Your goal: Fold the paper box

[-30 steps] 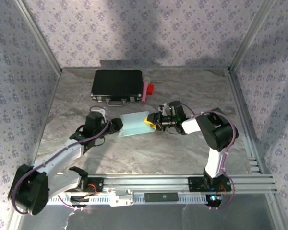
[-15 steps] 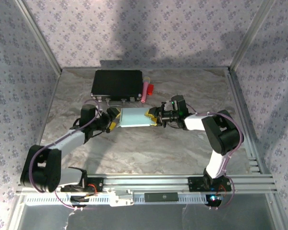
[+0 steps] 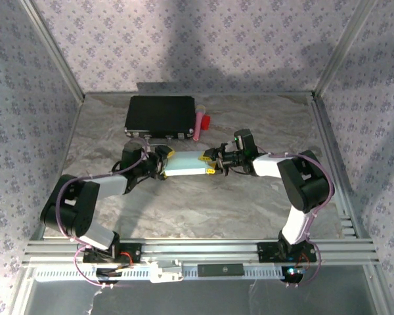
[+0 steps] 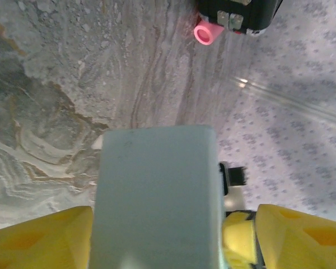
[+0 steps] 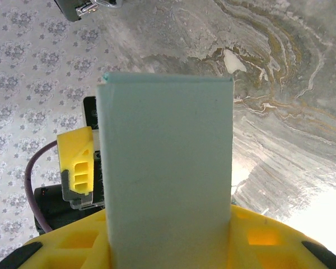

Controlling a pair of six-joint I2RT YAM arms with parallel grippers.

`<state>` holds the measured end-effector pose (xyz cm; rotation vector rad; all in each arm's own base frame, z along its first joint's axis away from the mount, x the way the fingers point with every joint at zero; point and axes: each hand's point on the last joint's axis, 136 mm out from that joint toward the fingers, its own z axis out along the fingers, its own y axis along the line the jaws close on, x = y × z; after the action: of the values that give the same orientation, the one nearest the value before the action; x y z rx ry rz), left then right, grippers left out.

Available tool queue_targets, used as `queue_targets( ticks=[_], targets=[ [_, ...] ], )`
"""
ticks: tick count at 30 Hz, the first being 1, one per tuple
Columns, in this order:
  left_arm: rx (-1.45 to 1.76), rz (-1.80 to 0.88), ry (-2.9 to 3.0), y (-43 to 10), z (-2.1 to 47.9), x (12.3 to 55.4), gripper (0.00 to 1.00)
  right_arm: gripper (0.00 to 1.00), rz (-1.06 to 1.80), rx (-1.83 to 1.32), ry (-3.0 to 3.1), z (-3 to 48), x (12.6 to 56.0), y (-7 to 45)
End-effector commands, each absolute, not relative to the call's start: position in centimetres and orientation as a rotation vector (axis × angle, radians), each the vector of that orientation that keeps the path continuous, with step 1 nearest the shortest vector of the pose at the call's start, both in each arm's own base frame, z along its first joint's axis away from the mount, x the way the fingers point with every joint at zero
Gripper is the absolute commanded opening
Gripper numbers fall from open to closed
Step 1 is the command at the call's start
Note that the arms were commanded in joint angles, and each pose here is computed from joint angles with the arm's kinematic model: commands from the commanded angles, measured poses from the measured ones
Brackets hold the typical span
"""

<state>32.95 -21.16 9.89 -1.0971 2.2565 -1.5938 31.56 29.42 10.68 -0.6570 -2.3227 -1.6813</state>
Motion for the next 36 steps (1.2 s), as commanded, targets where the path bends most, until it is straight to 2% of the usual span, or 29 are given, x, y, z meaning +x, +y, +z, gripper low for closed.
queue_targets(
  ticks=[1,5,9,12,14,19,25,30,36],
  targets=[
    [-1.115,-1.65,2.181,-21.4,11.1,33.5,0.71,0.38,-1.668,-0.665,-2.29,11.0,31.5,29.5],
    [-1.163,-1.636,2.192,-21.4,10.8,33.0,0.61,0.4,-1.655,-0.686,-2.29,10.5,31.6,29.2],
    [-1.217,-1.603,2.216,-21.1,10.5,32.3,0.54,0.47,-1.643,-0.693,-2.295,9.9,31.7,29.2],
    [-1.25,-1.577,2.228,-20.9,10.3,31.8,0.34,0.59,-1.641,-0.671,-2.308,9.9,31.7,29.4],
    [-1.28,-1.562,2.243,-20.8,10.0,31.4,0.27,0.66,-1.635,-0.643,-2.331,10.1,31.5,29.5],
    [-1.436,-1.476,2.316,-20.2,8.3,30.1,0.26,0.72,-1.624,-0.599,-2.557,12.8,31.3,26.7],
    [-1.602,-1.409,2.328,-19.4,7.5,28.5,0.27,0.7,-1.547,-0.412,-3.029,17.8,30.6,21.4],
    [-1.724,-1.324,2.348,-18.5,7.7,26.8,0.29,0.63,-1.221,0.097,-3.57,18.9,28.3,19.4],
    [-1.884,-1.217,2.305,-16.9,7.5,24.7,0.33,0.64,-0.908,0.826,-3.756,17.2,26.2,22.4]
  ],
)
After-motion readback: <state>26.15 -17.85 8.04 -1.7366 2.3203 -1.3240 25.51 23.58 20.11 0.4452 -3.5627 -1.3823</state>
